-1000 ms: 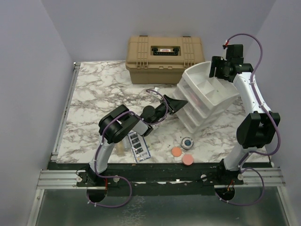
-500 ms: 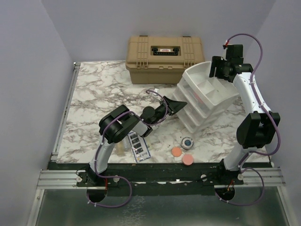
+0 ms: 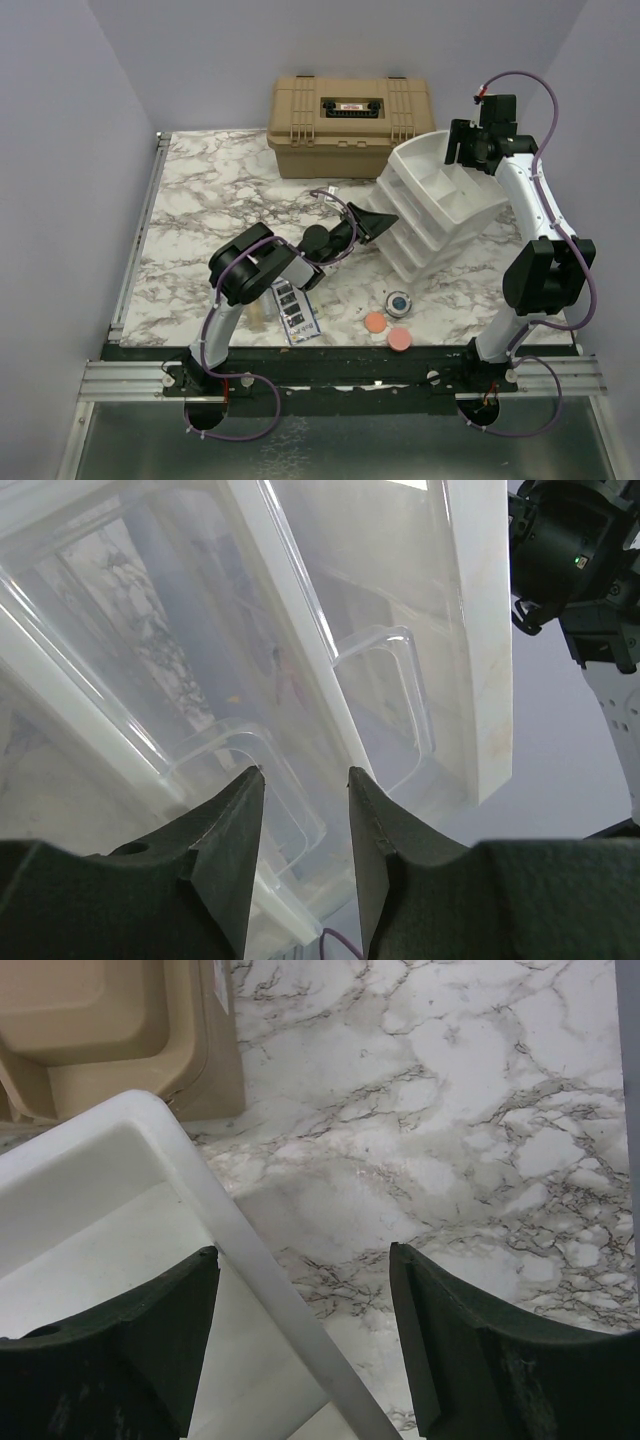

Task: Organize the makeup
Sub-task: Open the drawer in the storage box.

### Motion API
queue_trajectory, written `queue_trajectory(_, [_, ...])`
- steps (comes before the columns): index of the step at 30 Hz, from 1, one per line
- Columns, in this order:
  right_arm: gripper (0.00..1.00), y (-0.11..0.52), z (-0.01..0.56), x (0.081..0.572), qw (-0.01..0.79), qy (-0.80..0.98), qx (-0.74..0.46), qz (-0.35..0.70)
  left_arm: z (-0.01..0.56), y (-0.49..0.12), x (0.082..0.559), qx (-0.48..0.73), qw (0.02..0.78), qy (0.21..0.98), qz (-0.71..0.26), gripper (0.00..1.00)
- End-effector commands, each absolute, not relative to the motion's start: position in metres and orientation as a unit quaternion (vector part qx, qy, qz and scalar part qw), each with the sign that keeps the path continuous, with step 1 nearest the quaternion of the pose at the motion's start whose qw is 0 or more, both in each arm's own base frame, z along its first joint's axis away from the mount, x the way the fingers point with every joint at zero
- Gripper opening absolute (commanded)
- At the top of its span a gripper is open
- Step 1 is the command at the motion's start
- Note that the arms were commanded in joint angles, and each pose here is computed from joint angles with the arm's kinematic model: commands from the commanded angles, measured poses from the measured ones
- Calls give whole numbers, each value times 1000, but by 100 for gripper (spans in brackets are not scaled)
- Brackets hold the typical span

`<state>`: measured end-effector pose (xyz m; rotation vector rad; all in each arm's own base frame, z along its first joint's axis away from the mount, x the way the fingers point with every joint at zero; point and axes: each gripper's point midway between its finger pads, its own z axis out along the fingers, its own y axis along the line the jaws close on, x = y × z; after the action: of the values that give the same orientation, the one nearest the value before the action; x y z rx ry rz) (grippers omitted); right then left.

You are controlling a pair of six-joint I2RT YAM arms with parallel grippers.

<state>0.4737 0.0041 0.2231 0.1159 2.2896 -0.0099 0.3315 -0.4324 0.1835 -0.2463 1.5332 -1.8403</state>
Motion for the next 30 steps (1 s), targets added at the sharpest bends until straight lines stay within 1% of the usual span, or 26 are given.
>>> queue_trajectory(1, [72, 7, 188, 450, 344, 937, 57, -5, 252, -417, 318, -64, 403, 468, -784, 42])
queue_trajectory(4, [72, 8, 187, 449, 343, 938, 55, -1, 251, -416, 319, -70, 403, 468, -784, 43])
queue_trajectory(7, [72, 6, 186, 449, 343, 937, 59, -5, 264, -419, 316, -56, 402, 456, -792, 43])
queue_trajectory(12, [72, 6, 187, 448, 345, 937, 61, -5, 273, -419, 314, -51, 403, 447, -797, 40])
queue_trajectory(16, [72, 6, 186, 449, 341, 938, 61, -8, 276, -415, 311, -49, 405, 447, -796, 35])
queue_trajectory(22, [72, 2, 187, 453, 344, 936, 68, -16, 291, -409, 300, -35, 409, 439, -799, 35])
queue_trajectory(30, [72, 2, 189, 454, 346, 935, 72, -17, 291, -403, 294, -30, 413, 443, -795, 35])
